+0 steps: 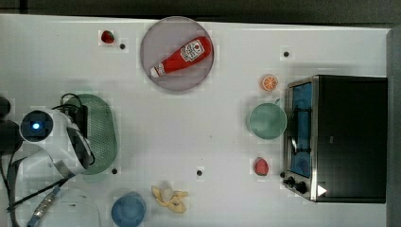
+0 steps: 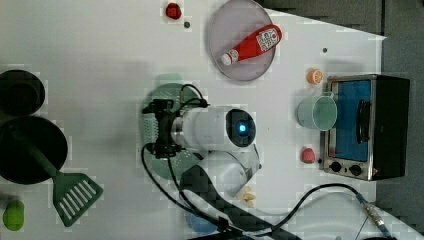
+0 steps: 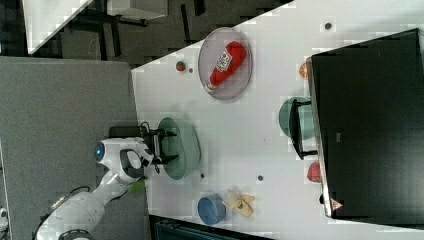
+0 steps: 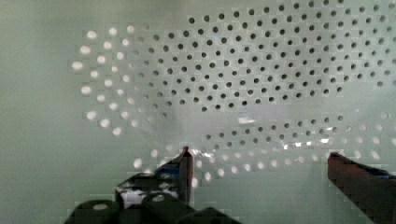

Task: Drag strainer right to left.

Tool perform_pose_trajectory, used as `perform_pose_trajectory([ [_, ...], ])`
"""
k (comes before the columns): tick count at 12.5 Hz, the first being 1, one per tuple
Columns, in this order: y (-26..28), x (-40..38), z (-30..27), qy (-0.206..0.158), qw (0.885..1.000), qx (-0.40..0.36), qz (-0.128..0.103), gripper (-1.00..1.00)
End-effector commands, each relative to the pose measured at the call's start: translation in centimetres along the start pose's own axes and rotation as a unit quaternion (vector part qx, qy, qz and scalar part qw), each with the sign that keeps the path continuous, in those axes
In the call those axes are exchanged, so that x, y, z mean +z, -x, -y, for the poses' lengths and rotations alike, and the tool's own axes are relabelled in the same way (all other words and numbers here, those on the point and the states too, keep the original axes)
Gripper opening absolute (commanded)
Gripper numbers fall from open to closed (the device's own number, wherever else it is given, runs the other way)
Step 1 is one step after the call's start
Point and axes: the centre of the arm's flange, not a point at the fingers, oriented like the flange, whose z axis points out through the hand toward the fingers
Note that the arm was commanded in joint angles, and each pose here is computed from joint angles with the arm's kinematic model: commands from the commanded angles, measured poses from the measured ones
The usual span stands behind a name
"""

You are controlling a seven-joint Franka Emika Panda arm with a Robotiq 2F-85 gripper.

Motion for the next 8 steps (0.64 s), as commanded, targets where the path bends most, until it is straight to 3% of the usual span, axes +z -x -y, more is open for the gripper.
perform_pose_trajectory([
  [1,2.4,0.4,-1.3,0.003,0.999,0.045,0.006,1.00],
  [4,2.2,-0.7,-1.4,0.006,1.000,-0.005,-0.017,1.00],
  [8,-0.9,-11.5,2.3,-0.015,0.991,-0.124,-0.055,1.00],
])
